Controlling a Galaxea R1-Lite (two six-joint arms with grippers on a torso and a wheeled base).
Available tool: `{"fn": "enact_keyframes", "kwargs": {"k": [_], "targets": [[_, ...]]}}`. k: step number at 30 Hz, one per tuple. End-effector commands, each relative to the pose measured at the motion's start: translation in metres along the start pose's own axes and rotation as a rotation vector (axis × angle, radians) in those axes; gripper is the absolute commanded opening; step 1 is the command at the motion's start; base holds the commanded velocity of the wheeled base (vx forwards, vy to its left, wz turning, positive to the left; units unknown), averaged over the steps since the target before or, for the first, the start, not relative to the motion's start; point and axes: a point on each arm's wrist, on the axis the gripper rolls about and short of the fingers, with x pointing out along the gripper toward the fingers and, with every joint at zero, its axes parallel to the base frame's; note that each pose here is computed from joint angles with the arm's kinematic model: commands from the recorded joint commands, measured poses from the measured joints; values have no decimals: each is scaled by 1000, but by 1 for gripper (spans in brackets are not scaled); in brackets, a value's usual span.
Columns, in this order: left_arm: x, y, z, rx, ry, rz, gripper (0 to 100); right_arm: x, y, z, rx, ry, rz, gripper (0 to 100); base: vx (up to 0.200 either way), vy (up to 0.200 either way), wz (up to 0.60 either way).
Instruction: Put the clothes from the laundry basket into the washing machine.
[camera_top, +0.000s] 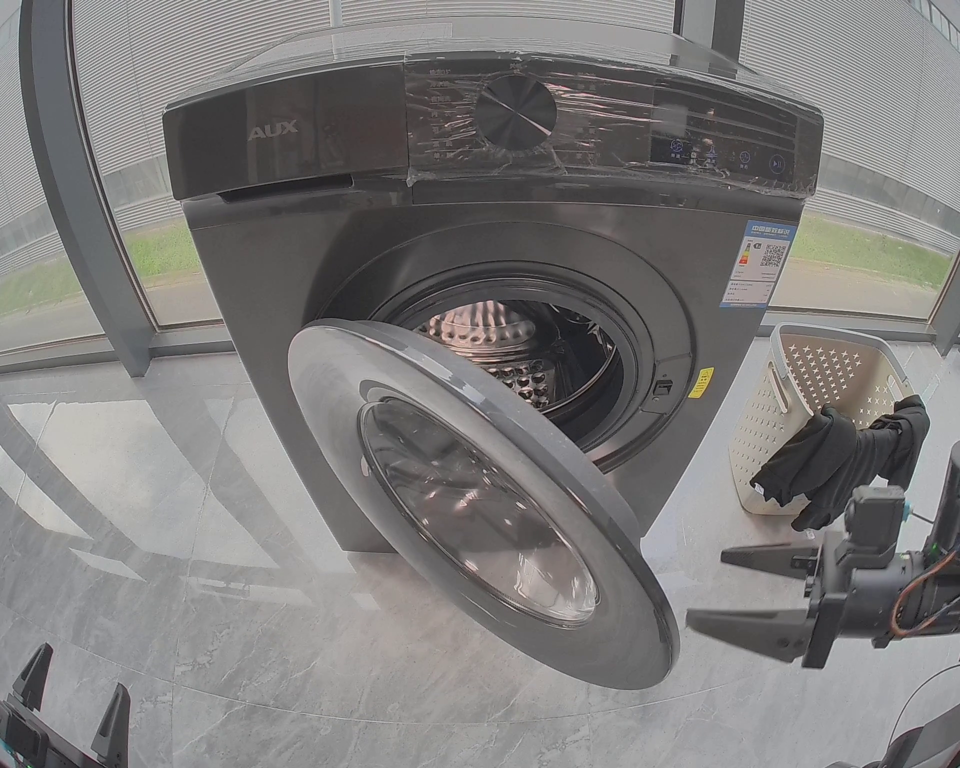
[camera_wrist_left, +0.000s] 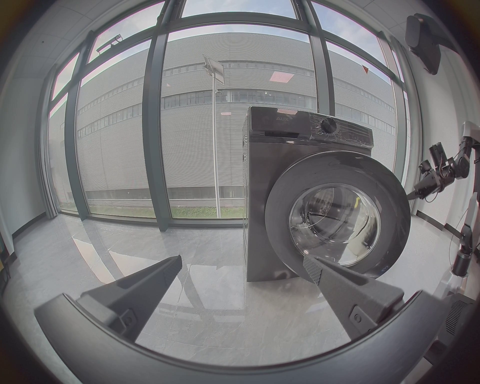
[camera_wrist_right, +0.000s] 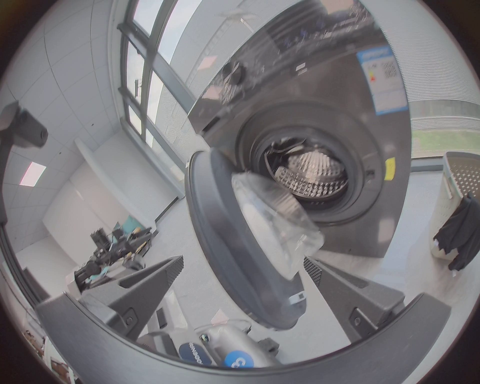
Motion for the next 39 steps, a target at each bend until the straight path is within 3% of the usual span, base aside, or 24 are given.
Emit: {"fn": "enact_keyframes", "kwargs": {"k": [1,4,7,19,26,32,36,39], "targets": [[0,0,-5,1,-2,0,100,-16,-13,27,10,-141,-111,100,0,0,0],[0,0,-5,1,-2,0,100,5,-46,21,21,-63,-232,100,0,0,0],[0,0,-5,1,-2,0,100,19,-69,11,-33,-3,-309,100,0,0,0],[0,0,-5,-2,-2,-1,100,74,-108,-2,-15,56,-391,100,0,0,0],[0,0,-5,-2,-2,0,100,92,-106,-20,-7,132,-356,100,0,0,0],[0,0,-5,-3,-2,0,100,98,-82,-33,-31,184,-279,100,0,0,0],[0,0,-5,-3,-2,0,100,89,-62,-35,-62,178,-227,100,0,0,0],[0,0,-5,-3,-2,0,100,84,-59,-33,-68,163,-221,100,0,0,0]]}}
